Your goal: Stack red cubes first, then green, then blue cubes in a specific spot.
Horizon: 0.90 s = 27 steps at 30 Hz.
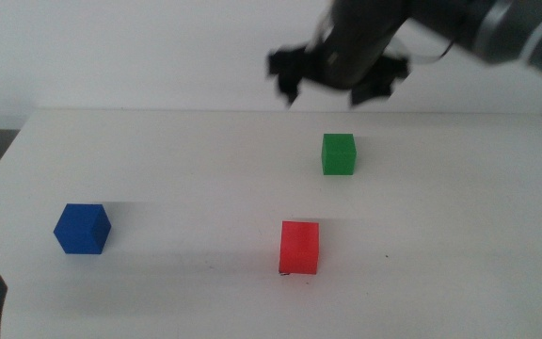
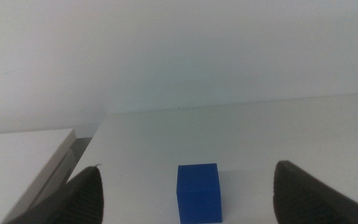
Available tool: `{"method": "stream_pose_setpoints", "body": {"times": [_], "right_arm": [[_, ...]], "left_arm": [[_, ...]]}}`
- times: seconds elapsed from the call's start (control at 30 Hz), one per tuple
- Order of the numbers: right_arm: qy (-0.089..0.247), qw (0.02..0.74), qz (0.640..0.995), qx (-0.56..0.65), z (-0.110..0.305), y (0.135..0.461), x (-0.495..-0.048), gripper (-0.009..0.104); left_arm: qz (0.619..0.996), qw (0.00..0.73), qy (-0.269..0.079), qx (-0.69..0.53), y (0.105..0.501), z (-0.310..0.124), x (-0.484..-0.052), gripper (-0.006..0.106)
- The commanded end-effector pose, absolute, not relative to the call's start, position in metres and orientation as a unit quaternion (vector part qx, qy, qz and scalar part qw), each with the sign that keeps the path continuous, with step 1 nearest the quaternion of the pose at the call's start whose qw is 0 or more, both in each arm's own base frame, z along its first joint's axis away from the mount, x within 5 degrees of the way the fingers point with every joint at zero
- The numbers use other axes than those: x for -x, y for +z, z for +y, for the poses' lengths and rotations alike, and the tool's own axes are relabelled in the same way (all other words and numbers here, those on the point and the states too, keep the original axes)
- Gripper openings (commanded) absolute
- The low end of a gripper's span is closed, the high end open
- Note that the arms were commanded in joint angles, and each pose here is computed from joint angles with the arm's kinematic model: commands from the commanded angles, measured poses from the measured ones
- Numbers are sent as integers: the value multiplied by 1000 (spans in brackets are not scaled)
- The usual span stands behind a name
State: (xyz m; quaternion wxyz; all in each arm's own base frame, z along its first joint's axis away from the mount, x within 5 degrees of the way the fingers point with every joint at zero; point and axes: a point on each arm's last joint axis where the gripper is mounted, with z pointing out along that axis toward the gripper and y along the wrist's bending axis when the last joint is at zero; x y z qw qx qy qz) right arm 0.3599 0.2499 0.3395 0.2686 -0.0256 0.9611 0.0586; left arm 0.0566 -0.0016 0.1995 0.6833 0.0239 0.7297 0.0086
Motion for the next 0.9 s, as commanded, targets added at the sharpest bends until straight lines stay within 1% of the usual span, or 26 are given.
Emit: {"method": "stream_pose_setpoints", "body": {"times": [0.0,0.1,0.17,0.23,0.4,0.57,0.67,0.87], "right_arm": [[32,287,957,18,224,345,-383,80],[17,292,956,4,202,341,-410,80],[10,289,957,10,195,334,-426,80],[10,288,958,15,193,325,-440,80],[9,262,965,14,199,281,-469,80],[5,239,971,18,206,244,-481,80],[-7,231,973,16,206,227,-485,80],[-5,245,969,16,210,209,-493,80]], "left_arm": [[724,689,10,-22,201,-1,-56,94],[724,689,10,-22,201,-1,-56,94],[724,689,10,-22,201,-1,-56,94],[724,689,10,-22,201,-1,-56,94],[724,689,10,-22,201,-1,-56,94],[724,689,10,-22,201,-1,-56,94],[724,689,10,-22,201,-1,-56,94],[724,689,10,-22,201,-1,-56,94]]}}
